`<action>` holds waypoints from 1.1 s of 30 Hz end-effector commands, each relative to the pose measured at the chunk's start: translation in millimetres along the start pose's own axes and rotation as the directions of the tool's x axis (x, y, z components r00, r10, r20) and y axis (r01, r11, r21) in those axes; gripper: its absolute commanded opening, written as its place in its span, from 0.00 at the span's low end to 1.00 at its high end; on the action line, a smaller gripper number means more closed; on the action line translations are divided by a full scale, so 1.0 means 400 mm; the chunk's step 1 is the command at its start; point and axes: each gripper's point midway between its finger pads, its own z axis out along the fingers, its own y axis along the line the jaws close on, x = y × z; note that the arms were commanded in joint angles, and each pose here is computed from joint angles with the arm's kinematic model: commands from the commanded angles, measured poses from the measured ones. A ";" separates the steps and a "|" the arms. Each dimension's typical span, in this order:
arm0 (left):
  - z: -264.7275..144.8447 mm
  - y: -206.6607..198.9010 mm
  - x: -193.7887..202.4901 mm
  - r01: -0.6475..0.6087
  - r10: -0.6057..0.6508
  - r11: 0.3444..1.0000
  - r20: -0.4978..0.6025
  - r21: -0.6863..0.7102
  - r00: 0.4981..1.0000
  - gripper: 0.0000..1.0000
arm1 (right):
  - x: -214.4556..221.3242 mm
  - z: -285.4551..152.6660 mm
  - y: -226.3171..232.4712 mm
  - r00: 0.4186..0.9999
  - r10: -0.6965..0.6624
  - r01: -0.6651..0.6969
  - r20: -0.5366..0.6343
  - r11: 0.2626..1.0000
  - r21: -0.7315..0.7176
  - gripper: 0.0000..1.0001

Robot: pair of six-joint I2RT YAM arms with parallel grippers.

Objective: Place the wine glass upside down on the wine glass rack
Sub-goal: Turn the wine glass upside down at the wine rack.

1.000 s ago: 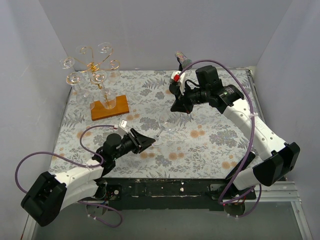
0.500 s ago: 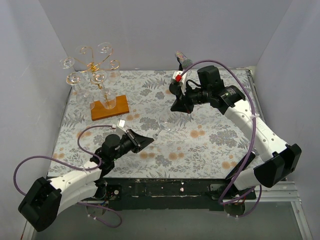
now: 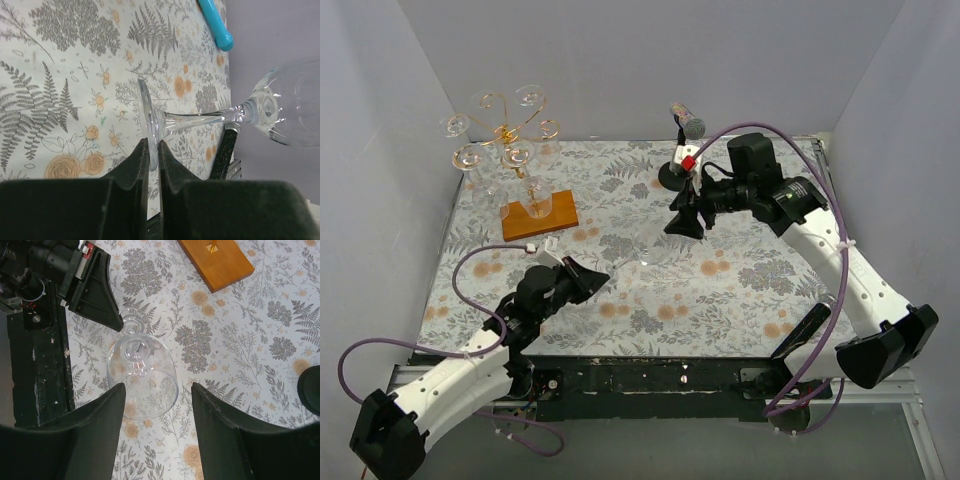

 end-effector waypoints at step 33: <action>-0.148 -0.116 -0.245 -0.539 0.568 0.821 0.173 -0.190 0.804 0.00 | -0.005 -0.243 -0.050 0.987 -0.063 0.040 0.146 0.988 0.151 0.69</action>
